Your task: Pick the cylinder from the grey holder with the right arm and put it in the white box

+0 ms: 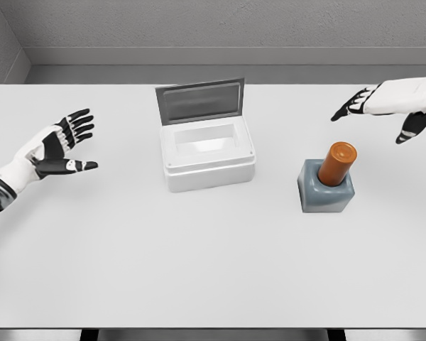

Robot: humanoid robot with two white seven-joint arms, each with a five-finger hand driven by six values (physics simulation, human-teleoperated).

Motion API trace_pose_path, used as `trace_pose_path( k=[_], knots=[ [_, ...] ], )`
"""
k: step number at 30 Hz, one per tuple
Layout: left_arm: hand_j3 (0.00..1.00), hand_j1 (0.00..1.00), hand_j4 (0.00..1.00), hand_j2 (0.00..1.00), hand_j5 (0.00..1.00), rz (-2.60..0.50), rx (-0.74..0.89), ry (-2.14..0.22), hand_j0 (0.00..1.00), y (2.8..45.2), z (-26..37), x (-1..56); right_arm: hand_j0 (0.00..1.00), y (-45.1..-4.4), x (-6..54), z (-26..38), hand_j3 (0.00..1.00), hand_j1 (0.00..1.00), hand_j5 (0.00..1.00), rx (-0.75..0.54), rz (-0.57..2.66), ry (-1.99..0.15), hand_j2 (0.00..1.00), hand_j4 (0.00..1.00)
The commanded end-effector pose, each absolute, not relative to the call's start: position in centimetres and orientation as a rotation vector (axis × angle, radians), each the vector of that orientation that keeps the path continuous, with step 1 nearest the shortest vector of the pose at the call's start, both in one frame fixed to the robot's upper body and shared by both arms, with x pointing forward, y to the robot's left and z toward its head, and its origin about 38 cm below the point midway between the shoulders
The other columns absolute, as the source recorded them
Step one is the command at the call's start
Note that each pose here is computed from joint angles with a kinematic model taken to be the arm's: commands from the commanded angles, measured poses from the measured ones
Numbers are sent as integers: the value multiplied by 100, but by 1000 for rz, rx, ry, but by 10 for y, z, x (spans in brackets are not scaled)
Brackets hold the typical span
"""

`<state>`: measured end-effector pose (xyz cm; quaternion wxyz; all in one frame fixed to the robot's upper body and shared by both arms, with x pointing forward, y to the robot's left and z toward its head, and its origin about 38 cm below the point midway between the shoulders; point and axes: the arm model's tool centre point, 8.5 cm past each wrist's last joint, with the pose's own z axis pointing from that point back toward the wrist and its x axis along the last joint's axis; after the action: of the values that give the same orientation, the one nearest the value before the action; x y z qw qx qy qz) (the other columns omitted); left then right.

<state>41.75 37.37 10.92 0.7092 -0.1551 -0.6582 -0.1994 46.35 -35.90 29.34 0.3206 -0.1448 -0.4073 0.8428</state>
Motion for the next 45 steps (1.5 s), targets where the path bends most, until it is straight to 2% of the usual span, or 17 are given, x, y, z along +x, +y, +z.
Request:
trace_pose_path(
  k=[1, 8, 14, 19, 28, 37, 39, 45],
  knots=[
    [100, 100, 100, 100, 100, -436, -353, -1465, 100, 372, 110, 418, 100, -358, 465, 296, 100, 100, 100, -389, 2199, -1105, 100, 100],
    [100, 100, 100, 100, 100, -415, -409, -1502, 100, 348, 108, 425, 100, -347, 468, 292, 100, 100, 100, -371, 2218, -1111, 100, 100],
    [100, 100, 100, 100, 100, -415, -400, -1522, 100, 351, 116, 430, 100, -325, 469, 278, 100, 100, 100, -313, 2262, -1112, 100, 100],
    [100, 100, 100, 100, 100, -415, -400, -1539, 100, 351, 123, 434, 100, -333, 466, 272, 100, 100, 100, -306, 2257, -1084, 100, 100],
    [100, 100, 100, 100, 100, -418, -393, -1539, 100, 354, 125, 433, 100, -323, 453, 256, 100, 100, 100, -236, 2305, -1055, 100, 100],
    [100, 100, 100, 100, 100, -405, -394, -1580, 100, 356, 137, 434, 100, -328, 448, 263, 100, 100, 100, -250, 2298, -1072, 100, 100],
    [100, 100, 100, 100, 100, -469, -412, -1630, 100, 341, 158, 428, 100, -330, 449, 264, 100, 100, 100, -254, 2296, -1067, 100, 100],
    [100, 100, 100, 100, 100, -459, -409, -1615, 100, 345, 151, 425, 100, -332, 449, 278, 100, 100, 100, -288, 2290, -1092, 100, 100]
  ],
)
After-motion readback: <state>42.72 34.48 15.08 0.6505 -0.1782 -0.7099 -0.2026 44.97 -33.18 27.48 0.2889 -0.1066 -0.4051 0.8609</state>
